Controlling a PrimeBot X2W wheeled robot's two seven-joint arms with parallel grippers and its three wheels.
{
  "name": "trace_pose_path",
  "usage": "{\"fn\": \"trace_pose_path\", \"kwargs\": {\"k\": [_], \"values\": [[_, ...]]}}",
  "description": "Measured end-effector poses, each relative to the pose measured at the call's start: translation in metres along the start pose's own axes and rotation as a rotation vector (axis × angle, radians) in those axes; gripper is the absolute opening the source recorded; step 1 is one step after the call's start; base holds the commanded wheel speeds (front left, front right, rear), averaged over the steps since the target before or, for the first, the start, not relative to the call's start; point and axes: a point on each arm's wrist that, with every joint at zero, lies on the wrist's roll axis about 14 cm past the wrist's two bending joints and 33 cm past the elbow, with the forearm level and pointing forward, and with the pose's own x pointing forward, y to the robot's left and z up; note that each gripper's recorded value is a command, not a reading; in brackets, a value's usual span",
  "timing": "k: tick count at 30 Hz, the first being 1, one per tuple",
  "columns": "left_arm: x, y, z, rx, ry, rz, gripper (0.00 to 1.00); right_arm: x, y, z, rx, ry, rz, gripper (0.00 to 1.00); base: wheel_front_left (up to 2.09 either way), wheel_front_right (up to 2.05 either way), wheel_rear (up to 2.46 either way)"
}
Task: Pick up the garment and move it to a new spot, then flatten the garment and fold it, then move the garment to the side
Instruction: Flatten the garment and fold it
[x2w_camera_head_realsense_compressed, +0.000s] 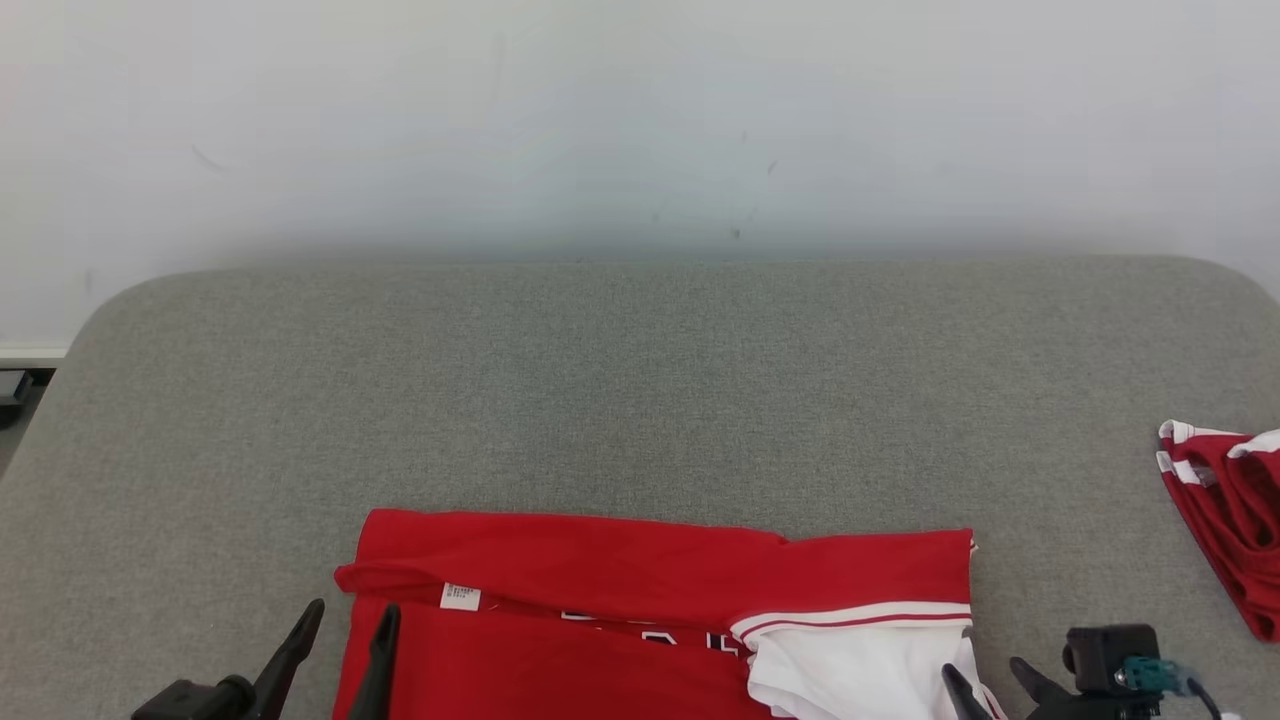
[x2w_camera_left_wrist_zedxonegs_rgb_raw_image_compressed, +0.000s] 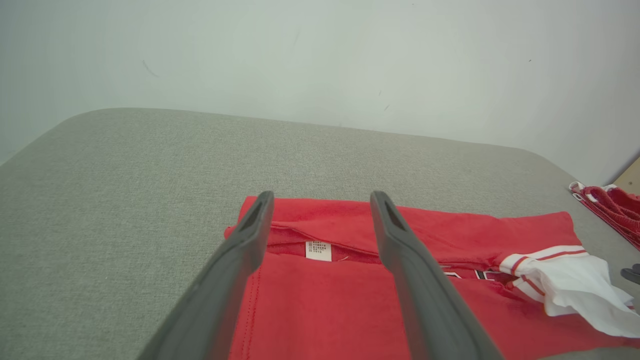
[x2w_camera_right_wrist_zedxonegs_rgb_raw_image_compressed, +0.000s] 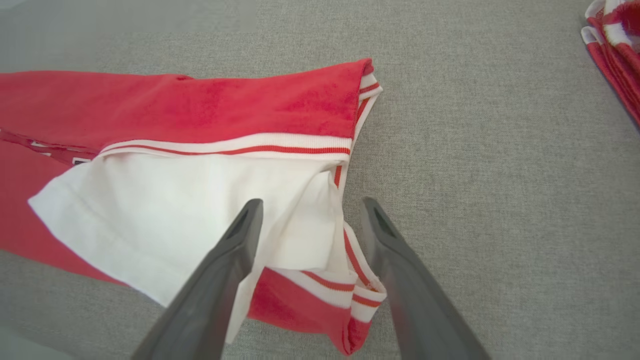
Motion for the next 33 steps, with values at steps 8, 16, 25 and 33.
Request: {"fn": "trace_pose_path", "kwargs": {"k": [8, 16, 25, 33], "values": [[-0.002, -0.004, -0.002, -0.001, 0.008, -0.010, 1.00, 0.000, -0.013, 0.006, 0.017, 0.065, -0.037, 1.00, 0.00, 0.00, 0.00], [-0.003, -0.002, -0.005, -0.007, 0.025, -0.004, 1.00, 0.009, -0.020, 0.002, 0.054, 0.145, -0.067, 1.00, 0.00, 0.00, 0.00], [-0.005, 0.008, -0.011, -0.013, 0.049, 0.028, 1.00, 0.023, -0.002, -0.003, 0.066, 0.220, -0.037, 1.00, 0.00, 0.00, 0.00], [-0.004, 0.013, -0.015, -0.012, 0.063, 0.039, 1.00, 0.027, -0.005, -0.019, 0.067, 0.308, -0.056, 1.00, 0.00, 0.00, 0.00]]}}
